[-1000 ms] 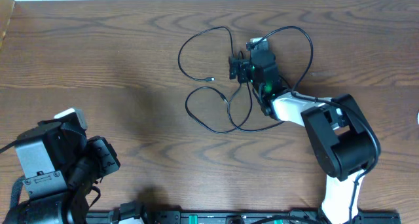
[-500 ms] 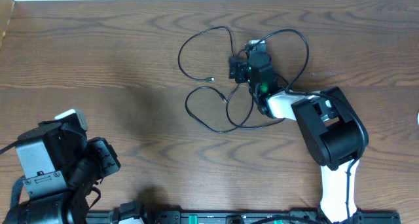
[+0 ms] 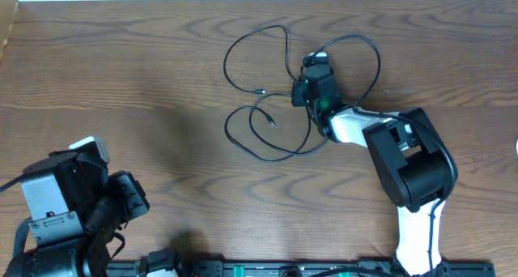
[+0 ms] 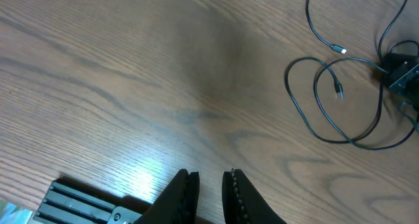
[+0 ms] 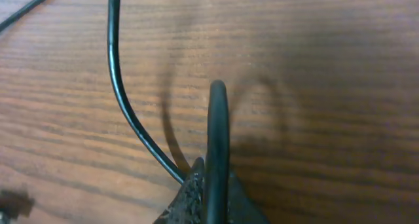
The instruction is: Untangle cables
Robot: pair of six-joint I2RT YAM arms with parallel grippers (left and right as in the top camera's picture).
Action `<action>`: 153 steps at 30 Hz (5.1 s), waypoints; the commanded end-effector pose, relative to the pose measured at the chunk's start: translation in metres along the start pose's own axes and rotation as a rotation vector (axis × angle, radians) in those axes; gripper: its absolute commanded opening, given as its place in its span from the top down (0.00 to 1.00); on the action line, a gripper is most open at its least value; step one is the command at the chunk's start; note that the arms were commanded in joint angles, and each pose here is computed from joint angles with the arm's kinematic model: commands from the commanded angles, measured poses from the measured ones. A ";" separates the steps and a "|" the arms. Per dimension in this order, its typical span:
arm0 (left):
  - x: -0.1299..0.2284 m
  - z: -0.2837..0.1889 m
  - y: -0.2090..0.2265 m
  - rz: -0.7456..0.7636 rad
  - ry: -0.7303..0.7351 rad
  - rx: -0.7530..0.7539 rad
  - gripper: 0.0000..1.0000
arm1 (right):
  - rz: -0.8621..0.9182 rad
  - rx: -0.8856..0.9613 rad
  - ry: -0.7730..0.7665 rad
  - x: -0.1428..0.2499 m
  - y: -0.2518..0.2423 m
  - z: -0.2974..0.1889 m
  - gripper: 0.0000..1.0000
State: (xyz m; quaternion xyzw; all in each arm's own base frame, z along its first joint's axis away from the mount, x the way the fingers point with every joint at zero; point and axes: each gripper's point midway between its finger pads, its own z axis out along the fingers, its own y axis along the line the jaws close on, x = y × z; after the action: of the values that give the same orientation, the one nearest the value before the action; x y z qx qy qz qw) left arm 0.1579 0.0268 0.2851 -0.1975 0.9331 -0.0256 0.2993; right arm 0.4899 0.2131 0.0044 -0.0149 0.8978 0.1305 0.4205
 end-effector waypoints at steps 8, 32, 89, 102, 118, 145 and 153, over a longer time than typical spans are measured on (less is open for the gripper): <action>0.001 -0.002 0.000 -0.004 0.001 0.002 0.81 | -0.157 -0.009 -0.036 -0.034 0.006 -0.035 0.74; 0.008 0.009 0.002 -0.007 0.037 -0.006 0.81 | -0.231 0.025 0.091 0.014 -0.011 -0.013 0.42; 0.001 0.009 0.000 -0.001 0.012 -0.001 0.81 | 0.606 0.851 -0.924 -0.195 -0.407 -0.501 0.99; 0.002 0.009 0.000 -0.001 0.013 -0.001 0.81 | 0.904 0.333 -0.499 -0.132 -0.407 -0.347 0.01; 0.002 0.009 0.000 -0.001 0.013 -0.001 0.81 | 0.780 0.379 -0.028 -0.062 -0.337 -0.261 0.01; -0.002 0.009 0.000 -0.001 -0.002 0.002 0.80 | 0.215 0.292 0.017 -0.068 -0.309 -0.145 0.15; -0.003 0.012 0.000 -0.001 0.012 0.000 0.80 | -0.038 0.308 0.027 -0.073 -0.314 -0.143 0.14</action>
State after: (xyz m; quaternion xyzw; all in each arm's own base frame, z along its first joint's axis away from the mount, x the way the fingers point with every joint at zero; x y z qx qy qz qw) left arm 0.1649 0.0286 0.2798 -0.1973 0.9325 -0.0255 0.3013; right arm 0.4729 -0.1300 0.0838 0.0935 0.9048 0.0196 0.4149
